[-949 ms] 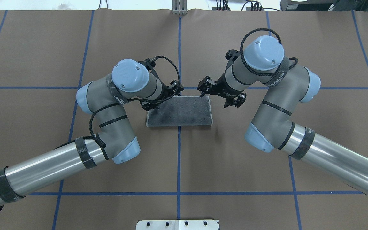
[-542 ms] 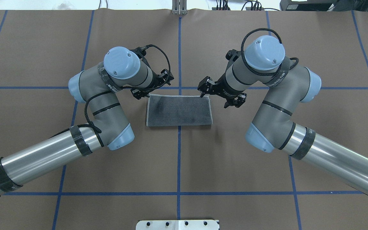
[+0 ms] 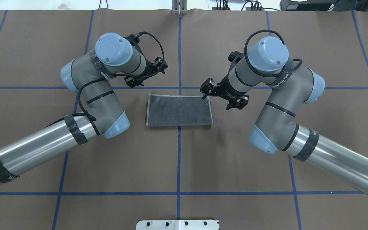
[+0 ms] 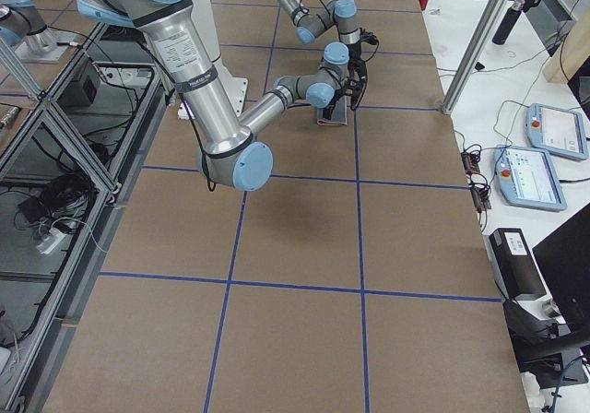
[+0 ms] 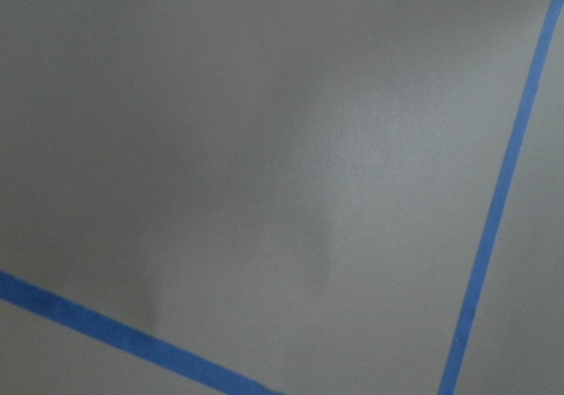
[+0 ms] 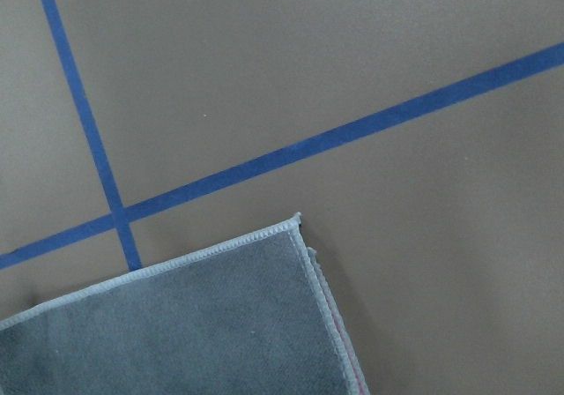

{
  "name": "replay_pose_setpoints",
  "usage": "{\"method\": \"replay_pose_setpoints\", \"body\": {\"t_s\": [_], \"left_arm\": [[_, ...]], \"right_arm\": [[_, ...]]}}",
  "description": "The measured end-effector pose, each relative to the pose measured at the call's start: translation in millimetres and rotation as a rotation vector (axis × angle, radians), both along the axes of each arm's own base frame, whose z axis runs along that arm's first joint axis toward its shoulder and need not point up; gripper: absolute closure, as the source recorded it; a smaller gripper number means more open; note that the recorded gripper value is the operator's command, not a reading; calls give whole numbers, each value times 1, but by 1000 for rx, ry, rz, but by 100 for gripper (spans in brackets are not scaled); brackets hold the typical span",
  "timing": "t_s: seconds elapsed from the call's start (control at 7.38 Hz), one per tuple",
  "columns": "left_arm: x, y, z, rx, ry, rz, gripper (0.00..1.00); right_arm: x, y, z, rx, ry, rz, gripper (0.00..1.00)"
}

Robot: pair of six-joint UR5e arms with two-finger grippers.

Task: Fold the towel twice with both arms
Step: 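Open both grippers and raise them off the folded towel, then move the right gripper to the folded towel's end and grasp it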

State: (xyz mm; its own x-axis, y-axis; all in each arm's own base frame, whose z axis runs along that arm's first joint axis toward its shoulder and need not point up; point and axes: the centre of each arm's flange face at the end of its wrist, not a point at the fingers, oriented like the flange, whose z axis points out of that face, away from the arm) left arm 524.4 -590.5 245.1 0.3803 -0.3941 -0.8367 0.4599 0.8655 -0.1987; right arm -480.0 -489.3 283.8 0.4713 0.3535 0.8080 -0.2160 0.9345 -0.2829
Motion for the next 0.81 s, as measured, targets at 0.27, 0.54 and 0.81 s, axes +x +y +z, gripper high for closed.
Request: {"method": "replay_pose_setpoints", "body": {"t_s": [0.27, 0.54, 0.81], "left_arm": [[-20, -15, -1, 9, 3, 11, 0], [-28, -22, 0, 24, -4, 15, 0], [-29, -23, 3, 25, -8, 16, 0]], "right_arm": [[-17, 19, 6, -86, 5, 19, 2], [-34, 33, 7, -135, 17, 52, 2], [-48, 38, 10, -132, 36, 74, 3]]}}
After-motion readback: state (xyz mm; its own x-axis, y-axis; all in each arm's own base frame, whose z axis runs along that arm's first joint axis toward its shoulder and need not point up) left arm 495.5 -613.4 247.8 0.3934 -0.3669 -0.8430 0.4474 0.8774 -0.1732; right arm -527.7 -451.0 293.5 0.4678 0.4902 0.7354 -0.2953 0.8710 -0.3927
